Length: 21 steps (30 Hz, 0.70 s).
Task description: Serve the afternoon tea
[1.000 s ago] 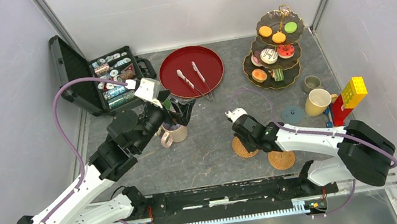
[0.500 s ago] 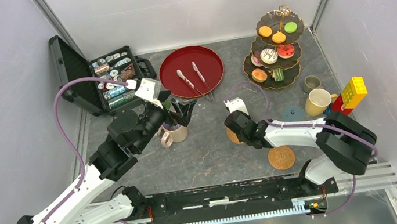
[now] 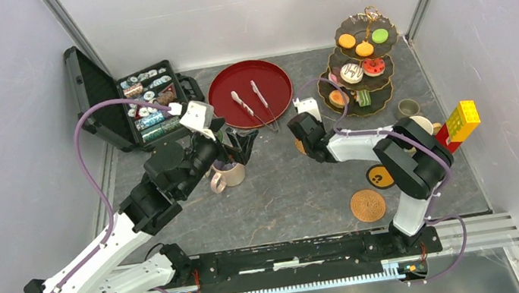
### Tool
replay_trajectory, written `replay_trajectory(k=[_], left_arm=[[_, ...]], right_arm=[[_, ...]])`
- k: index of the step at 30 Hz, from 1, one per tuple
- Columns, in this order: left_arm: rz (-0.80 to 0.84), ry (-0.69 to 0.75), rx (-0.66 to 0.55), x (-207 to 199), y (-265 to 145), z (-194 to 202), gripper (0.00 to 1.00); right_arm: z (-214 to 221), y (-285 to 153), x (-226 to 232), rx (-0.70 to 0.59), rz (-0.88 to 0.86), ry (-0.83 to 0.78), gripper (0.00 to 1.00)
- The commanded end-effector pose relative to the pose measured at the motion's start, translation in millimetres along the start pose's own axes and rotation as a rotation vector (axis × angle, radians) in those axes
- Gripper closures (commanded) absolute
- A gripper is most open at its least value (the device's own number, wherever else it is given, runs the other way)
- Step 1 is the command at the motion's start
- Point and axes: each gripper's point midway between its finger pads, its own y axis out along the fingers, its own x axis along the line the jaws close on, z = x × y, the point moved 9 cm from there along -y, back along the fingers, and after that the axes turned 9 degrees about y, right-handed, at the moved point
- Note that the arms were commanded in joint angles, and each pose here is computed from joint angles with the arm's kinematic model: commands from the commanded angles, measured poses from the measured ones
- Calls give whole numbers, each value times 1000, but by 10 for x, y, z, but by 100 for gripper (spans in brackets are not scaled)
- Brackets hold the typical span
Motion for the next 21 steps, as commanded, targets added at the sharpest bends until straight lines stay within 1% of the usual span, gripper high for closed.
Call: replay_trajectory(k=[1, 8, 14, 17, 19, 21], left_arm=[[-21, -18, -23, 5, 12, -50, 0], [-19, -17, -14, -3, 37, -28, 0], [-25, -14, -10, 3, 43, -20, 0], [-24, -14, -10, 3, 42, -21, 0], [-22, -16, -12, 2, 36, -26, 0], [-20, -17, -13, 0, 35, -27, 0]], right_arm=[[-132, 125, 34, -10, 6, -16, 90], [-272, 244, 8, -36, -8, 12, 88], [-503, 168, 73, -67, -57, 7, 82], [-714, 0, 85, -109, -106, 32, 75], [-893, -185, 94, -159, -159, 56, 67], [-1042, -385, 79, -210, -202, 67, 58]])
